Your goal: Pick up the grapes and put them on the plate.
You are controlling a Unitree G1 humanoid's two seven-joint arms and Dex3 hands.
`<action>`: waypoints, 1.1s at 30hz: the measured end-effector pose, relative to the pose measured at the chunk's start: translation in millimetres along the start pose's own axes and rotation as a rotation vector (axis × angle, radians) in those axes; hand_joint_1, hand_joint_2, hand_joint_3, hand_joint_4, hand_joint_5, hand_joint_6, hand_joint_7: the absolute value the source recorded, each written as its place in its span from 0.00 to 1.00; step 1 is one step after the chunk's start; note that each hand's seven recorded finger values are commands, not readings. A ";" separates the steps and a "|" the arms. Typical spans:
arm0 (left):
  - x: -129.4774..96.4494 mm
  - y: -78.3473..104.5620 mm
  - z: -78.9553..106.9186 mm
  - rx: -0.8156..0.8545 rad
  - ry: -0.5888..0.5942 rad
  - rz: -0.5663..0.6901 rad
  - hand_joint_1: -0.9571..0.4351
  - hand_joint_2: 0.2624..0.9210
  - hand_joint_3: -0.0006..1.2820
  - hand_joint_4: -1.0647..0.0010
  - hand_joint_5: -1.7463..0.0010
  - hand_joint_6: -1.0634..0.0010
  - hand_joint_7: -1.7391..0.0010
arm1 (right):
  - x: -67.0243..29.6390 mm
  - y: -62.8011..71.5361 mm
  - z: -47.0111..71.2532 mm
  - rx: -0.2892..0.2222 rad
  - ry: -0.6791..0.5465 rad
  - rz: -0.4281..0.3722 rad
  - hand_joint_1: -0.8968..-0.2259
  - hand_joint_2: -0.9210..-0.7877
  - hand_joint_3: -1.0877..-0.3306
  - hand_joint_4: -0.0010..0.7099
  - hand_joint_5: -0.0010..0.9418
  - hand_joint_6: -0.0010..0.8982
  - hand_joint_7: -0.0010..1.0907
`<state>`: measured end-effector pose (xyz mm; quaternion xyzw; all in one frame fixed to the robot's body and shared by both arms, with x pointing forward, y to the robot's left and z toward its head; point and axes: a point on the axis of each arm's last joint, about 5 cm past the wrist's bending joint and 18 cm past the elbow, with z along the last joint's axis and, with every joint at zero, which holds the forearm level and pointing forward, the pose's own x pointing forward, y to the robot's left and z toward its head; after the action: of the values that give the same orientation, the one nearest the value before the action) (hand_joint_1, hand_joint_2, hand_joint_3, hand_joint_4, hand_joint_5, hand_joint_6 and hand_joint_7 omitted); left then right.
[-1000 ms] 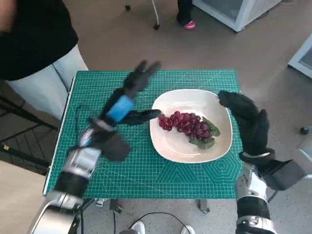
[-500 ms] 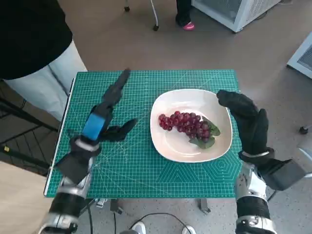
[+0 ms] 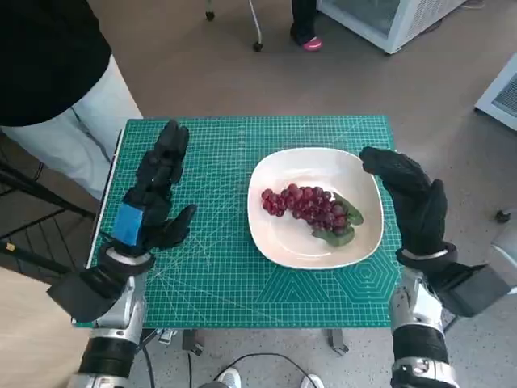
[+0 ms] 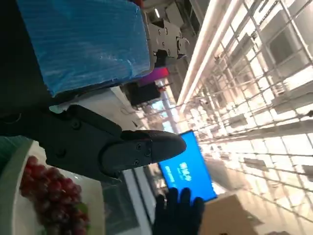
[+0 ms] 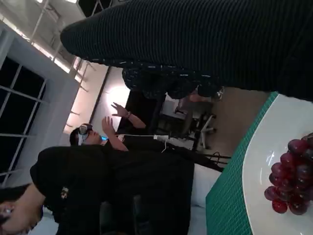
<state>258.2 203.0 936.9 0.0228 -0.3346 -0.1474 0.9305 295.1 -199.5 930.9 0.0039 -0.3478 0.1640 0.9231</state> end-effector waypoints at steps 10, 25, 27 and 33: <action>-2.1 -0.2 -1.4 -0.017 -0.015 0.009 0.22 1.00 0.35 1.00 1.00 0.88 0.99 | 0.3 1.9 -0.6 0.005 -0.003 0.000 0.75 0.00 0.70 0.74 0.01 0.57 0.07; -5.3 -1.6 -5.1 -0.035 -0.024 0.022 0.23 1.00 0.34 1.00 1.00 0.86 0.98 | 1.4 1.4 -0.6 0.005 -0.002 0.000 0.75 0.00 0.70 0.74 0.00 0.57 0.07; -5.2 -1.7 -5.3 -0.035 -0.026 0.025 0.24 1.00 0.34 1.00 1.00 0.86 0.98 | 1.4 1.2 -0.5 0.004 -0.003 0.000 0.75 0.00 0.69 0.74 0.00 0.58 0.07; -5.4 -3.6 -6.7 -0.040 -0.025 0.029 0.24 1.00 0.33 1.00 1.00 0.86 0.98 | 1.1 1.0 -0.7 0.005 -0.001 0.001 0.76 0.00 0.69 0.74 0.00 0.58 0.06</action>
<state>257.6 200.8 927.8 -0.0026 -0.3436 -0.1407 0.9285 295.9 -198.2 931.0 0.0061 -0.3478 0.1653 0.9229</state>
